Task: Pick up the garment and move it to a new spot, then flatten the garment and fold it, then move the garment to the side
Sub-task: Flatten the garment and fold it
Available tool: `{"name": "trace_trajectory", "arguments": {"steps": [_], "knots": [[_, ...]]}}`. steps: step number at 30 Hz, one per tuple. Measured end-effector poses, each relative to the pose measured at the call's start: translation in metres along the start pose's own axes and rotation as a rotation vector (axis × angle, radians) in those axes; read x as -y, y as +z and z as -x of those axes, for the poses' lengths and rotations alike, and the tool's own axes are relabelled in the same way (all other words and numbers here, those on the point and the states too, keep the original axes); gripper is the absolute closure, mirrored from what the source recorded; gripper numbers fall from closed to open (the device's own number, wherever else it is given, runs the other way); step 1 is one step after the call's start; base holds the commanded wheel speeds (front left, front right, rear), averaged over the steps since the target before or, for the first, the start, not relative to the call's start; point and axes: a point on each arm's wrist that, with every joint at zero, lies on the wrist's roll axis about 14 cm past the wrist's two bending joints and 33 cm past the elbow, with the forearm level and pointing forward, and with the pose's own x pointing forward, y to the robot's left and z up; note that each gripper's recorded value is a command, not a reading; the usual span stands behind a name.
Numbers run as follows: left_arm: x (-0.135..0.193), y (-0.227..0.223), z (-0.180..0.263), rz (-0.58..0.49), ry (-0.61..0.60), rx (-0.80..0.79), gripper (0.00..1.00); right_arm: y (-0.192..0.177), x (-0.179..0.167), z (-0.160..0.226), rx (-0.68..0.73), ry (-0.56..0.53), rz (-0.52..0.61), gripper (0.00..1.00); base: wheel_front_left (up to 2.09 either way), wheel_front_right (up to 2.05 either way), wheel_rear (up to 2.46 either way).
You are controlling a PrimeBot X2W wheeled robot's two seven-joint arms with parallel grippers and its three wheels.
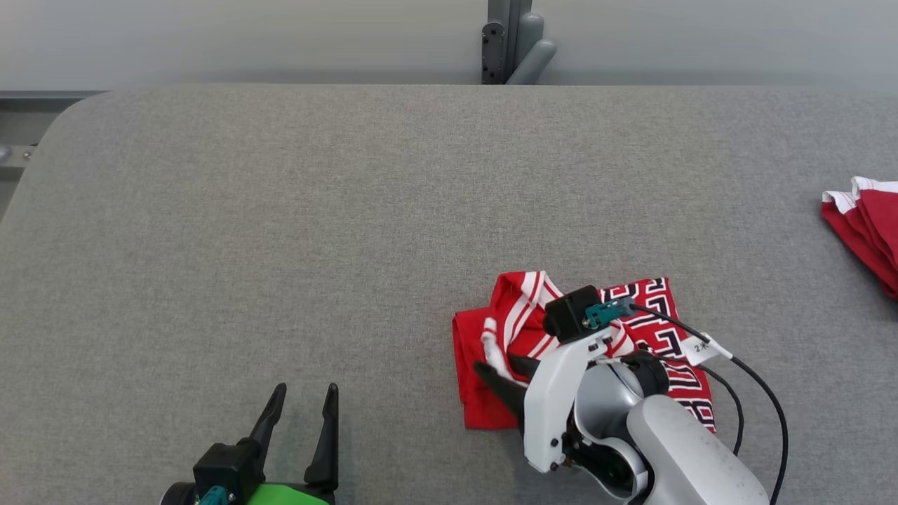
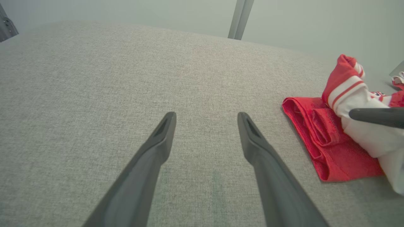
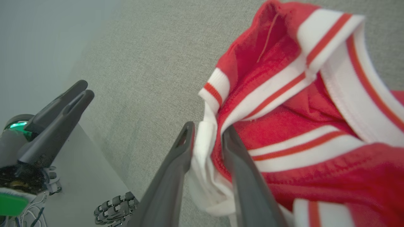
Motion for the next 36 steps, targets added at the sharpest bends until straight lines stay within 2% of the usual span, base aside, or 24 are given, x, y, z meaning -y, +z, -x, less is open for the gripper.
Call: {"name": "trace_trajectory", "arguments": {"steps": [5,8,11,13,16,19,23,26,31,36], "knots": [[-0.005,0.001,0.003,-0.007,0.013,0.005,0.0,0.019,-0.023,0.004,0.091,0.066,0.012,0.0,0.0,0.0,0.0],[-0.009,0.003,0.008,-0.013,0.028,0.011,0.0,0.045,-0.031,0.023,0.233,0.091,-0.009,0.0,0.0,0.0,0.0],[-0.015,0.004,0.015,-0.011,0.047,0.02,0.0,0.068,-0.024,0.051,0.372,0.068,-0.001,0.0,0.0,0.0,0.0],[-0.016,0.005,0.019,-0.01,0.051,0.025,0.0,0.078,-0.008,0.073,0.446,0.01,0.023,0.0,0.0,0.0,0.0],[-0.014,0.007,0.022,-0.01,0.046,0.035,0.0,0.082,0.02,0.105,0.543,-0.084,-0.015,0.0,0.0,0.0,0.0],[-0.009,0.009,0.023,-0.011,0.031,0.045,0.0,0.083,0.061,0.141,0.629,-0.242,0.001,0.0,0.0,0.0,0.0],[-0.004,0.013,0.025,-0.01,0.014,0.061,0.0,0.064,0.11,0.182,0.694,-0.451,0.004,0.0,0.0,0.0,0.0],[-0.002,0.016,0.025,-0.012,0.008,0.069,0.0,0.05,0.137,0.207,0.724,-0.582,0.054,0.0,0.0,0.0,0.0],[-0.001,0.018,0.025,-0.014,0.005,0.076,0.0,0.016,0.16,0.222,0.71,-0.706,0.096,0.0,0.0,0.0,0.0],[0.001,0.018,0.025,-0.013,0.0,0.077,0.0,-0.016,0.171,0.216,0.643,-0.753,0.046,0.0,0.0,0.0,0.0]]}}
